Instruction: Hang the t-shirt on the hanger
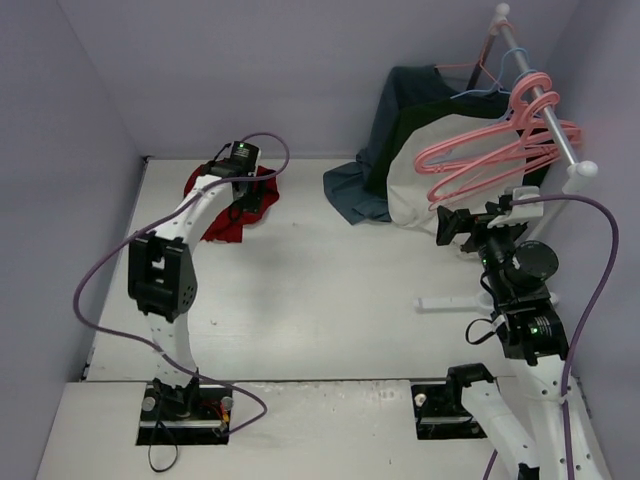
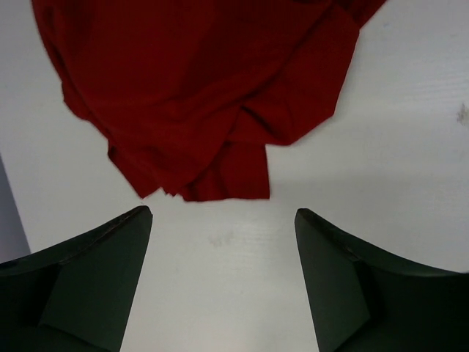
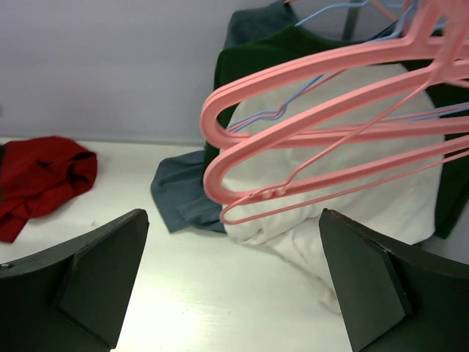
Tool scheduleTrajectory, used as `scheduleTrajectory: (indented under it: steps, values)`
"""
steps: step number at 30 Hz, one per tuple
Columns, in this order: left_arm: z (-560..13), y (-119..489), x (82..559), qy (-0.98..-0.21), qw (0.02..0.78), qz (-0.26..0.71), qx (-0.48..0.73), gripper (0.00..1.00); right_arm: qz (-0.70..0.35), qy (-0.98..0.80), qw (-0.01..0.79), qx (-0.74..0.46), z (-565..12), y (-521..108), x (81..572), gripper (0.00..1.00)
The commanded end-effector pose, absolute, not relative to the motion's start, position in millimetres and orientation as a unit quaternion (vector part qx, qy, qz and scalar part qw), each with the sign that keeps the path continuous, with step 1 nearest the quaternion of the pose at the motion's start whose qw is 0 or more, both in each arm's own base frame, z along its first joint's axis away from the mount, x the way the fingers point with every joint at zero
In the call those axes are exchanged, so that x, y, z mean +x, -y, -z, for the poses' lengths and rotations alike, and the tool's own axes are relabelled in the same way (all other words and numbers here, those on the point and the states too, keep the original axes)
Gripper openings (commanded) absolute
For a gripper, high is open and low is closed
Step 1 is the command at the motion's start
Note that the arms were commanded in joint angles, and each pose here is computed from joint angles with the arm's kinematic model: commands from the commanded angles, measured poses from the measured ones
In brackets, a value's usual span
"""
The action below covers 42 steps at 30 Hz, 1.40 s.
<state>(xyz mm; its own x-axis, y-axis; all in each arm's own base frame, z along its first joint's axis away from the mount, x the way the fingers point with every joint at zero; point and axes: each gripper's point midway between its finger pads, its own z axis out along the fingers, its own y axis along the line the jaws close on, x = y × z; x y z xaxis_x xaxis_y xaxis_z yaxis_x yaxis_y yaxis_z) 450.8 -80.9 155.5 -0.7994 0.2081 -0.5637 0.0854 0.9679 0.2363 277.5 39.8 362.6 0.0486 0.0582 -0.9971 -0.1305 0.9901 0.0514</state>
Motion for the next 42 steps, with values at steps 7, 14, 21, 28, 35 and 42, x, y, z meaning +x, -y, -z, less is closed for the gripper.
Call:
scheduleTrajectory:
  steps: [7, 14, 21, 28, 35, 42]
  values:
    - [-129, 59, 512, -0.926, 0.317, -0.196, 0.065, 0.49, -0.152, -0.688, 0.706, -0.073, -360, -75, 266, 1.00]
    - [-119, 37, 496, -0.927, 0.292, -0.228, 0.063, 0.42, -0.164, -0.710, 0.680, -0.083, -344, -80, 260, 1.00]
    - [-97, 28, 487, -0.930, 0.260, -0.246, 0.078, 0.42, -0.160, -0.716, 0.674, -0.083, -336, -79, 260, 1.00]
    - [-94, 20, 495, -0.927, 0.258, -0.263, 0.067, 0.38, -0.177, -0.725, 0.659, -0.092, -328, -87, 262, 1.00]
    - [-73, 20, 491, -0.932, 0.238, -0.262, 0.073, 0.25, -0.178, -0.728, 0.656, -0.094, -326, -88, 261, 1.00]
    - [-73, 30, 489, -0.939, 0.240, -0.232, 0.080, 0.40, -0.175, -0.733, 0.650, -0.097, -320, -87, 261, 1.00]
